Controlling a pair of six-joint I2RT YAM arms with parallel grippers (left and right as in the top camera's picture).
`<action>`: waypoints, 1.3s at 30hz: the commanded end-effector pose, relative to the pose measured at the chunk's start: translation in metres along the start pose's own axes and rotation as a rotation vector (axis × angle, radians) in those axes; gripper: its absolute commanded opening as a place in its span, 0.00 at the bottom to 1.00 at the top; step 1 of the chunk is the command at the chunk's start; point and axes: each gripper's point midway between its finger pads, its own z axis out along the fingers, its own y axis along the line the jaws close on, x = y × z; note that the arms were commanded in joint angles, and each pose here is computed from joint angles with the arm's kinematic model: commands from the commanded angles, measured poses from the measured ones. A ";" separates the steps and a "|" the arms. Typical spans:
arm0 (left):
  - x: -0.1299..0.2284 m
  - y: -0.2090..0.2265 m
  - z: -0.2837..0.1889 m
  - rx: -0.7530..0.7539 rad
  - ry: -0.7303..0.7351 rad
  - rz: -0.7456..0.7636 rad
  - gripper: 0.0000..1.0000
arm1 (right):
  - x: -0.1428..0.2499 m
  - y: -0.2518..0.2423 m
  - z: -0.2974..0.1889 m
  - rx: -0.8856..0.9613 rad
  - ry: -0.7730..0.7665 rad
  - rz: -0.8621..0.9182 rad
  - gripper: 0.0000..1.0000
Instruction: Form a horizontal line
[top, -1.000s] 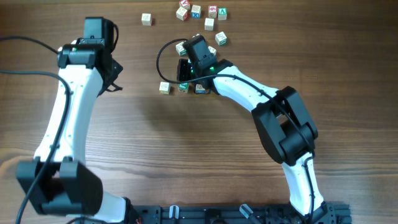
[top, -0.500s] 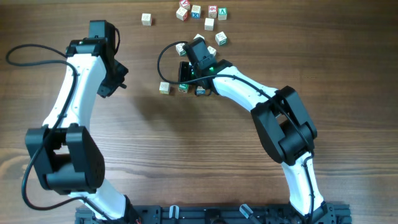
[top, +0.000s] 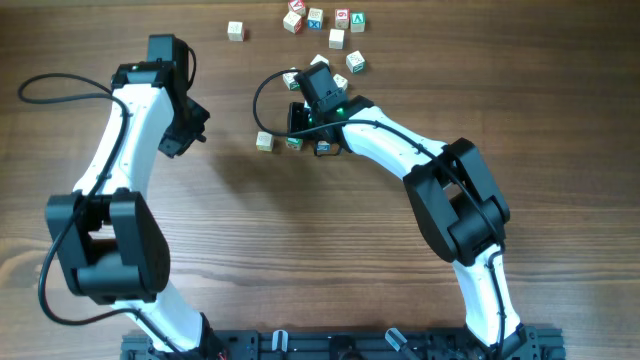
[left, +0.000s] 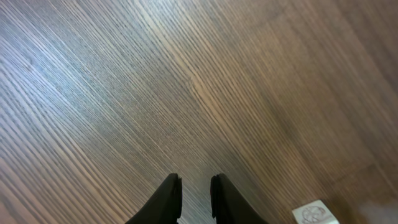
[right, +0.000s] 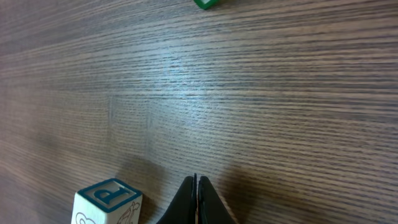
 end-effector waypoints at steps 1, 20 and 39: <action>0.005 0.002 0.015 -0.028 0.033 -0.008 0.20 | 0.006 0.001 0.005 -0.016 0.026 -0.034 0.05; 0.015 -0.023 0.041 0.050 0.106 0.084 0.20 | -0.017 0.008 -0.007 -0.077 -0.013 -0.077 0.05; 0.050 -0.060 0.071 0.253 0.273 0.417 0.06 | -0.016 -0.100 -0.081 0.292 0.094 0.169 0.05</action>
